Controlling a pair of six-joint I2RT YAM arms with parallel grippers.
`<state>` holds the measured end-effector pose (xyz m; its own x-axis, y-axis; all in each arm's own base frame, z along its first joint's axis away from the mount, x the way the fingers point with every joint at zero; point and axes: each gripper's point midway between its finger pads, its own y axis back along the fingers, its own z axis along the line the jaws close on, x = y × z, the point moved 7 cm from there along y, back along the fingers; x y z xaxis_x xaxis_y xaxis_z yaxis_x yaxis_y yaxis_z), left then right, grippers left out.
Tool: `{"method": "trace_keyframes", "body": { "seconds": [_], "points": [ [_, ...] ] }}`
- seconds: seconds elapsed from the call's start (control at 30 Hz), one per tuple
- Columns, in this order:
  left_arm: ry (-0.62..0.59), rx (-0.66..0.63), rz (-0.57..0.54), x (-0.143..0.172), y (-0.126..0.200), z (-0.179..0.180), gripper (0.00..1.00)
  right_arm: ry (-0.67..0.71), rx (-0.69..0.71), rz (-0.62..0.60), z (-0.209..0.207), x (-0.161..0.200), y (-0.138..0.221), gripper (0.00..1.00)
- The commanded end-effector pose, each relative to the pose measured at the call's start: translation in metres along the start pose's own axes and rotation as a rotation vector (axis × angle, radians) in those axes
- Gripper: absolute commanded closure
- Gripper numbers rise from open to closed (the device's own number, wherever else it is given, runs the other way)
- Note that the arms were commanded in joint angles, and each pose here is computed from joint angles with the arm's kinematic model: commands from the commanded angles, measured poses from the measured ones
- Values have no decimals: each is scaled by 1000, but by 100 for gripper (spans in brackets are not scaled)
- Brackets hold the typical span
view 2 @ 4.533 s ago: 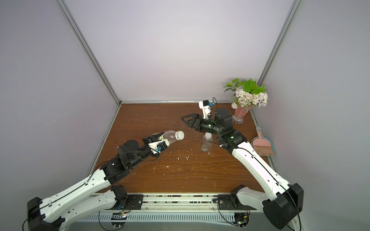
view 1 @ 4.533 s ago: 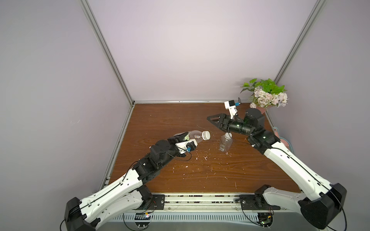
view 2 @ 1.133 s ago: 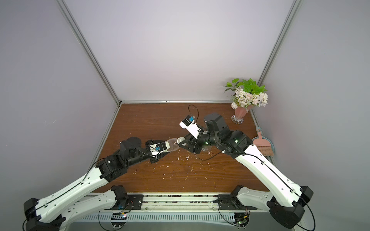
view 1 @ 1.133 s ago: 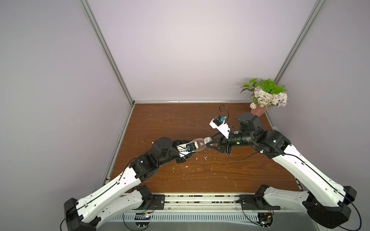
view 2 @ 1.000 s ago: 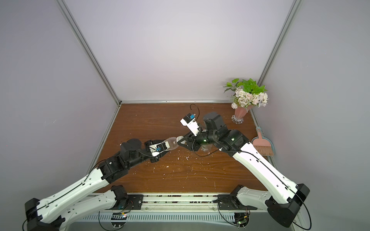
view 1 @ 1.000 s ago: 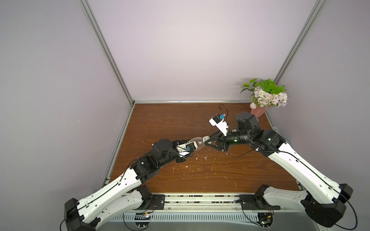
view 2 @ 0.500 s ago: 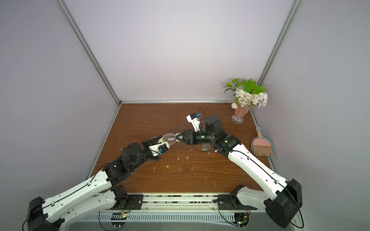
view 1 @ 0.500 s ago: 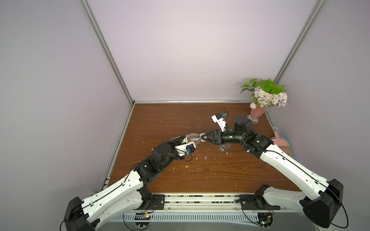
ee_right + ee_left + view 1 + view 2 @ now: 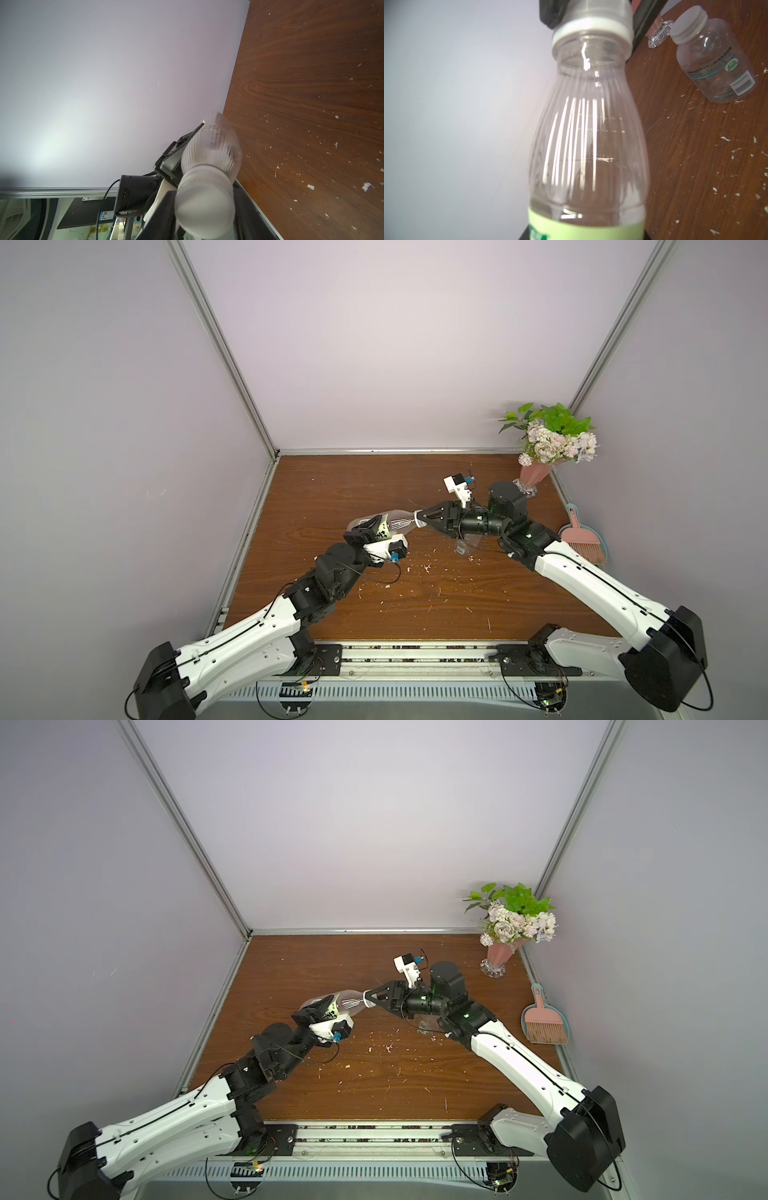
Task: Screw on the bottle caps
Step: Screw the bottle cap onto the plastic bottle.
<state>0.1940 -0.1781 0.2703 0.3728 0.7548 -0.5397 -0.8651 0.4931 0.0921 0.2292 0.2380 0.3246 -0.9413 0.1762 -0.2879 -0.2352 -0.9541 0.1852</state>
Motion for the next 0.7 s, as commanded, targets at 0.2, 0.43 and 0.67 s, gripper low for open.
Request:
{"method": "trace_keyframes", "body": {
  "seconds": [0.2, 0.43, 0.67],
  "points": [
    [10, 2, -118, -19, 5, 1, 60, 18, -145, -69, 32, -17, 7, 89],
    [27, 45, -114, -18, 5, -3, 60, 111, -115, -146, 43, -27, 25, 50],
    [98, 142, -138, -23, 7, -10, 60, 242, -71, -213, 54, -34, 44, 30]
  ]
}}
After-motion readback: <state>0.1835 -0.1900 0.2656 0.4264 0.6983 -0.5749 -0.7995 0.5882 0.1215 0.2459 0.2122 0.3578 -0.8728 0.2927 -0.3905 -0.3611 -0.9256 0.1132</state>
